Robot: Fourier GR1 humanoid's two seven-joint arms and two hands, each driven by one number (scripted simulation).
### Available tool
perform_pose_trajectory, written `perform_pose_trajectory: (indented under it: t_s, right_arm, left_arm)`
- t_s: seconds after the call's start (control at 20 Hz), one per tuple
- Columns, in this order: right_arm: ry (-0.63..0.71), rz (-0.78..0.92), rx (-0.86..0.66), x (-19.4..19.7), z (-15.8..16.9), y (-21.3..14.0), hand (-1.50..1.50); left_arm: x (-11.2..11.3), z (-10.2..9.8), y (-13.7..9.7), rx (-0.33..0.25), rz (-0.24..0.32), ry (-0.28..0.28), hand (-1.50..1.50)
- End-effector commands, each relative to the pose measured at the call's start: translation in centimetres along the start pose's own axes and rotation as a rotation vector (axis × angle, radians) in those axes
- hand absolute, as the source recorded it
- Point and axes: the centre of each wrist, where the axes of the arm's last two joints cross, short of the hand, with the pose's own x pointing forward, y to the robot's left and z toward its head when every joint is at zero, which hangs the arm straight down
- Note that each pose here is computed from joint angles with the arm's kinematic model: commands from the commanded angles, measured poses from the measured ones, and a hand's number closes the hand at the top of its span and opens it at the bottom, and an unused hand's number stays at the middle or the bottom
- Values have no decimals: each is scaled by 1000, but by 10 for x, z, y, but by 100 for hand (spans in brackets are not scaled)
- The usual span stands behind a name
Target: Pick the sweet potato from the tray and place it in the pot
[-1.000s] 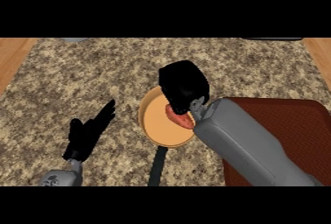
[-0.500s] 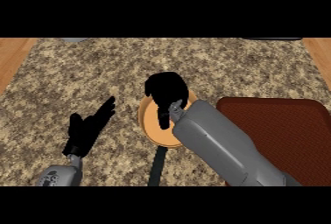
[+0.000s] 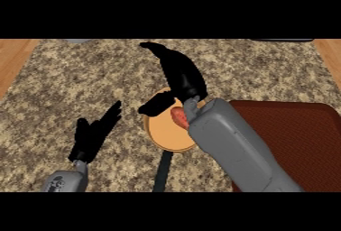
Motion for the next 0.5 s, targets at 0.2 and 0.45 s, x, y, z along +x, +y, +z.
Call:
perform_pose_trajectory:
  t_s: [0.2,0.45]
  right_arm:
    - [-28,-303,-315,-31,0,-53,-150]
    - [-59,-400,-362,-56,9,-99,-150]
  left_arm:
    - [-10,1,14,5,20,8,0]
    - [-4,24,26,9,-5,-7,0]
